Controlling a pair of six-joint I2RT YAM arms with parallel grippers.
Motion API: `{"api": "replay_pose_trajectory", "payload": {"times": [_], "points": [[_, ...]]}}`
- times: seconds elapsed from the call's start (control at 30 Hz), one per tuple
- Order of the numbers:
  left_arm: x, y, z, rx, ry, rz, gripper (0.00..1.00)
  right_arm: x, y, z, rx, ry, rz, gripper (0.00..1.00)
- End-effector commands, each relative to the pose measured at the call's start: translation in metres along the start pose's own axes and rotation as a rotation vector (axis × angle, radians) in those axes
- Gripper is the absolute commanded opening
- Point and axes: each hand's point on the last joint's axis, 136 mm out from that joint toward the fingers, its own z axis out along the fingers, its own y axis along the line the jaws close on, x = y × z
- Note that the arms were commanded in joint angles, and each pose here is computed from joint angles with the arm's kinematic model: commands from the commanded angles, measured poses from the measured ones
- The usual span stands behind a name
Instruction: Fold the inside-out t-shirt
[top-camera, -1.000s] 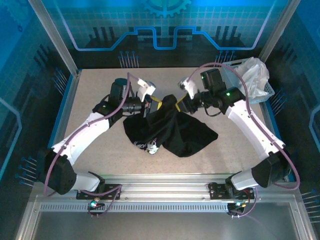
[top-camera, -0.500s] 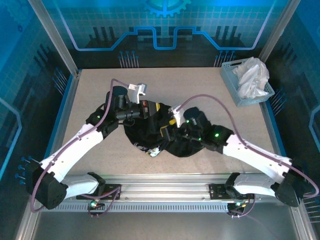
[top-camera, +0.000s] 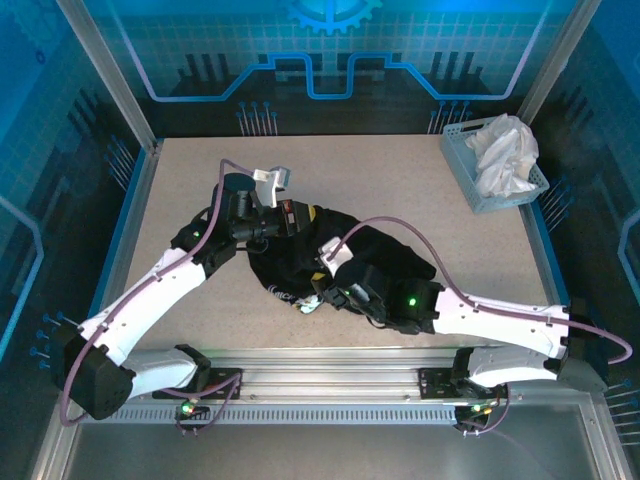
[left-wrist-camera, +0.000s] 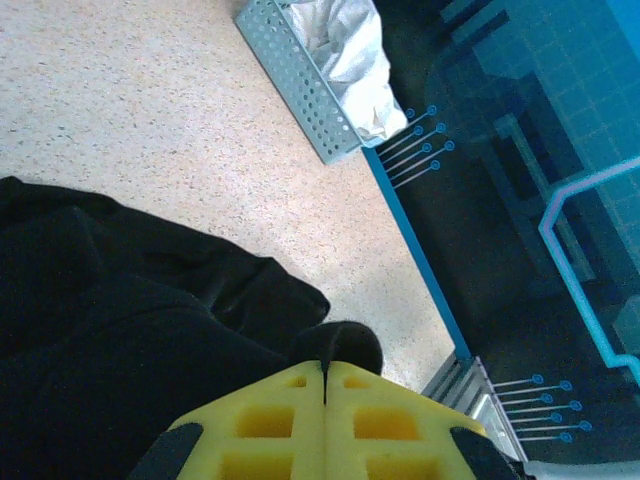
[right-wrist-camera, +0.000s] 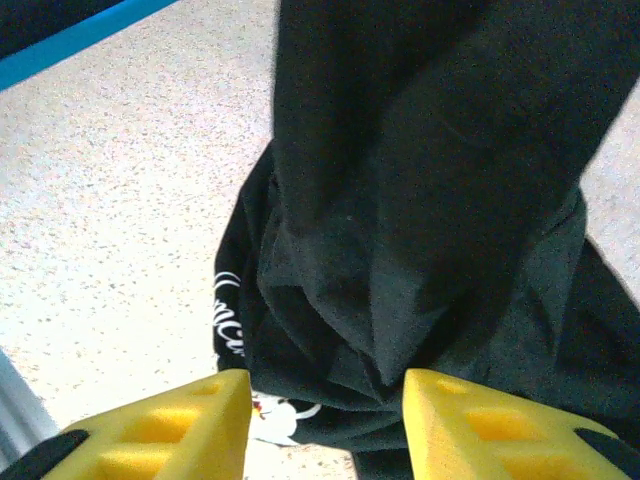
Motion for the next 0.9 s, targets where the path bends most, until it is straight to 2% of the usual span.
{"api": "replay_pose_trajectory", "payload": {"times": [0.0,0.07,0.17,0.3,0.43,0.57,0.6,0.73,0.8,0.87], "points": [[-0.004,0.002,-0.002,-0.030,-0.014,0.007,0.00,-0.018,-0.005,-0.008,0.084,-0.054,-0.055,0.36],[-0.006,0.001,-0.002,-0.026,-0.016,0.008,0.00,-0.017,0.002,-0.003,0.061,-0.046,-0.070,0.29],[-0.006,0.000,-0.003,-0.025,-0.019,0.009,0.00,-0.015,0.003,0.009,0.023,-0.029,-0.055,0.24],[-0.006,-0.001,-0.005,-0.024,-0.023,0.013,0.00,-0.013,-0.006,0.029,-0.037,-0.006,0.005,0.25],[-0.006,-0.003,-0.007,-0.023,-0.023,0.019,0.00,-0.019,-0.016,0.044,-0.029,0.000,0.002,0.33],[-0.007,-0.003,-0.009,-0.024,-0.025,0.026,0.00,-0.025,-0.025,0.055,-0.033,-0.004,0.014,0.34],[-0.007,-0.003,-0.009,-0.024,-0.025,0.026,0.00,-0.026,-0.028,0.056,-0.032,-0.002,0.016,0.31],[-0.010,0.007,-0.013,-0.076,-0.043,0.033,0.00,-0.033,-0.042,0.051,-0.070,-0.016,0.019,0.08],[-0.014,0.019,-0.019,-0.107,-0.064,0.016,0.00,-0.038,-0.043,0.039,-0.158,-0.040,-0.002,0.01],[-0.020,0.036,-0.028,-0.140,-0.092,-0.019,0.00,-0.045,-0.037,0.020,-0.336,-0.066,-0.029,0.00]]}}
